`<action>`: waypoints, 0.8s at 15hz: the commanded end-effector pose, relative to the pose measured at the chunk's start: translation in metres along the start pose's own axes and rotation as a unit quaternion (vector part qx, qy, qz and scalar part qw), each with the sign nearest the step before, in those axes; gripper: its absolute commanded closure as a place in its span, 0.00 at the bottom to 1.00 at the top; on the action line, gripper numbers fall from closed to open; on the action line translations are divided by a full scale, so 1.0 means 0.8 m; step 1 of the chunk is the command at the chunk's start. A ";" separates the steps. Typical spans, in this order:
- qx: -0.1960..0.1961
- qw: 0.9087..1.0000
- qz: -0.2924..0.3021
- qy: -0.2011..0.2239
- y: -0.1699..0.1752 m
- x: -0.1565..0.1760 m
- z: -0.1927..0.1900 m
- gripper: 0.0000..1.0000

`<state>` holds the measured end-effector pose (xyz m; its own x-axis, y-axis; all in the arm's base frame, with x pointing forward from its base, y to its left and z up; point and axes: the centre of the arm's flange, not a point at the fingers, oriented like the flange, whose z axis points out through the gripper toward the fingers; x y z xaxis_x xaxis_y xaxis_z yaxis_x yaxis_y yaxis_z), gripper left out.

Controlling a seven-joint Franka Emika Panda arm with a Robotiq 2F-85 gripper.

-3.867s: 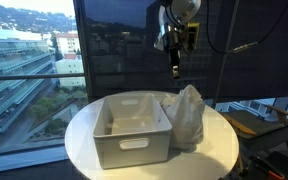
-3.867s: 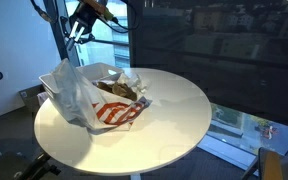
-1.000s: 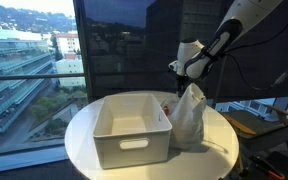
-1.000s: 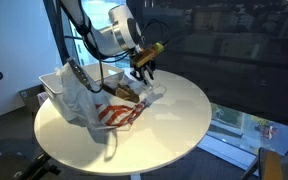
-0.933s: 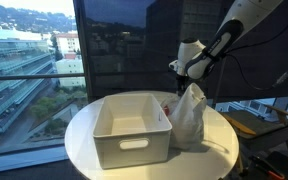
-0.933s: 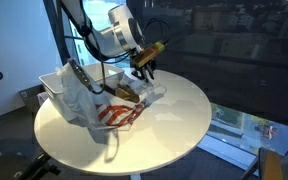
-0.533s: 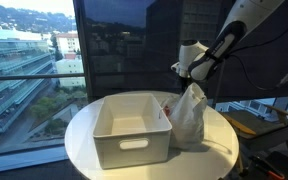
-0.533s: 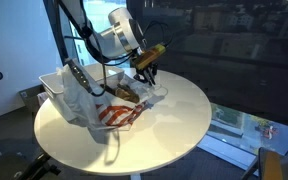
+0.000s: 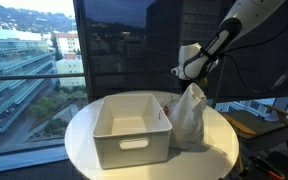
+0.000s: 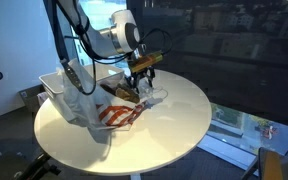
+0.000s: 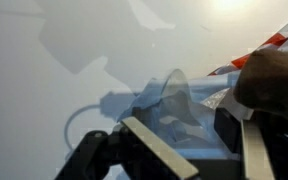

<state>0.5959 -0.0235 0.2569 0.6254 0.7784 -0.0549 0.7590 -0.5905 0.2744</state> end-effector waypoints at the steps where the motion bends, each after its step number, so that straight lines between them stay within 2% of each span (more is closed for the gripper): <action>1: -0.009 0.999 -0.011 0.042 0.007 -0.002 0.005 0.00; 6: -0.022 0.997 -0.047 0.063 0.002 0.005 0.026 0.00; 7: -0.026 0.996 -0.053 0.065 0.001 0.006 0.029 0.25; 8: -0.027 0.996 -0.056 0.066 0.000 0.007 0.030 0.27; 12: -0.049 0.993 -0.063 0.085 -0.009 0.003 0.013 0.58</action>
<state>0.6031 -0.0205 0.2321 0.5148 0.8565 0.0364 0.8051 -0.4977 0.3228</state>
